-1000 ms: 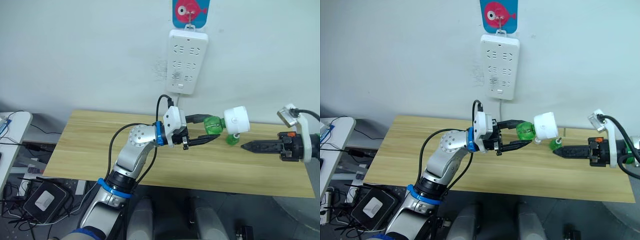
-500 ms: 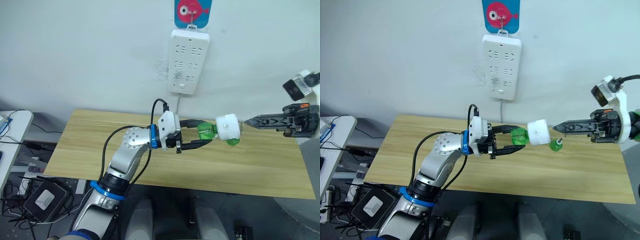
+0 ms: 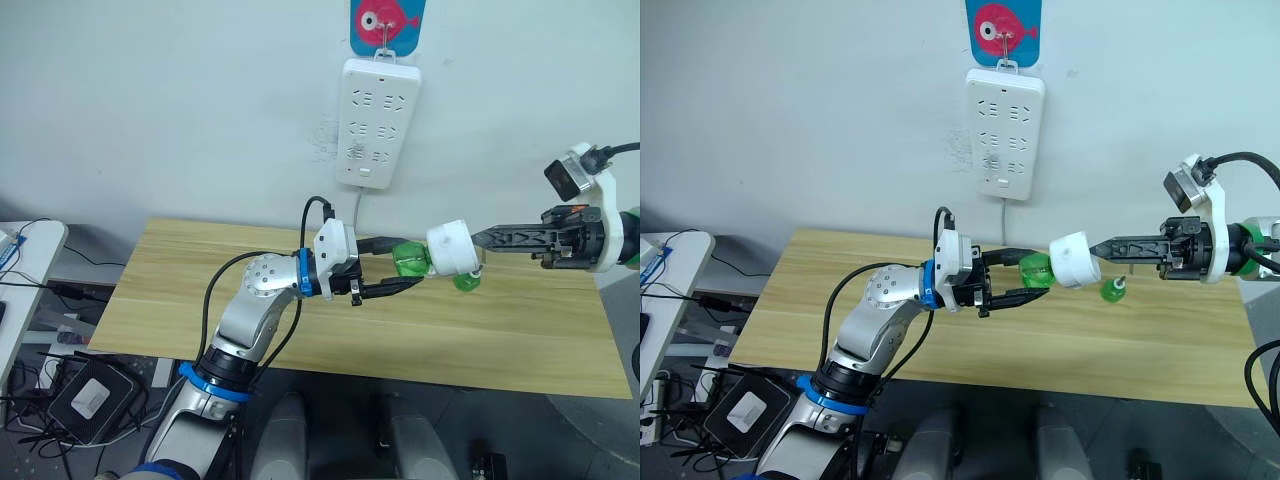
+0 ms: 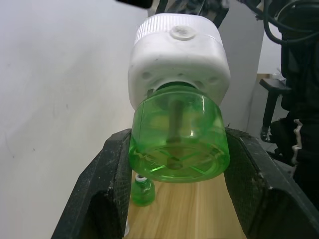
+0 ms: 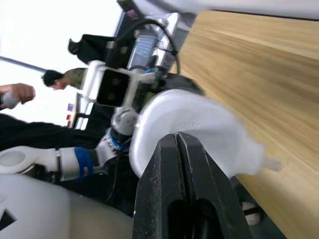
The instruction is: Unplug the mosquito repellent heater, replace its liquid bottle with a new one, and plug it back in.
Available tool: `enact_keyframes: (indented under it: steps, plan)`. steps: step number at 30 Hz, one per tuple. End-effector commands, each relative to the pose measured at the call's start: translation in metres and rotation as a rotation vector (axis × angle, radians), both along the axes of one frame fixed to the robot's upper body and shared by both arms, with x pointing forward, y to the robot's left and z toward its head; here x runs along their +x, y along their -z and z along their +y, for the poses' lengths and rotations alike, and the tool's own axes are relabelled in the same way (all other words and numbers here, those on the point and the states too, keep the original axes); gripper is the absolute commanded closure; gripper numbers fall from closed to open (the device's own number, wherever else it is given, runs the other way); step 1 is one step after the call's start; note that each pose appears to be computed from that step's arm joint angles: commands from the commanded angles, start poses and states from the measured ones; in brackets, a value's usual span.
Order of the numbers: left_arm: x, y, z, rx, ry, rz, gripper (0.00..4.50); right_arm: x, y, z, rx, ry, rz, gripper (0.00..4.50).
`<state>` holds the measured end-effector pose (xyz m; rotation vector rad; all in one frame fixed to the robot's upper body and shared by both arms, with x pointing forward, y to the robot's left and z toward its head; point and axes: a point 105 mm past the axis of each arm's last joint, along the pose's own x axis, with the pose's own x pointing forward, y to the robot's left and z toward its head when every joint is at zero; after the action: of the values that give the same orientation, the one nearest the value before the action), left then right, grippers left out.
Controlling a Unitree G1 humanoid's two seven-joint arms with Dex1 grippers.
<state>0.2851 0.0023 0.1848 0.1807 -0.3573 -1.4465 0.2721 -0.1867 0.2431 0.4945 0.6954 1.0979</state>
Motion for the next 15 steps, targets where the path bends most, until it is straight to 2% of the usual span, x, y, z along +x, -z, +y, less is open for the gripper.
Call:
enact_keyframes:
  steps: [1,6,12,15]
  plan:
    - [-0.014,-0.015,-0.005,-0.044,0.058,-0.05,2.23,0.012,-0.006,-0.015,0.003,0.093,-0.029,4.47]
    - [-0.013,-0.015,-0.005,-0.044,0.056,-0.048,2.23,0.022,-0.008,-0.016,0.025,0.106,-0.032,4.47]
    - [-0.012,-0.016,-0.005,-0.042,0.058,-0.048,2.23,0.035,0.014,-0.001,-0.015,0.095,-0.048,4.47]
    - [-0.011,-0.017,-0.006,-0.042,0.052,-0.049,2.23,0.035,0.021,0.016,0.004,0.051,-0.06,4.47]
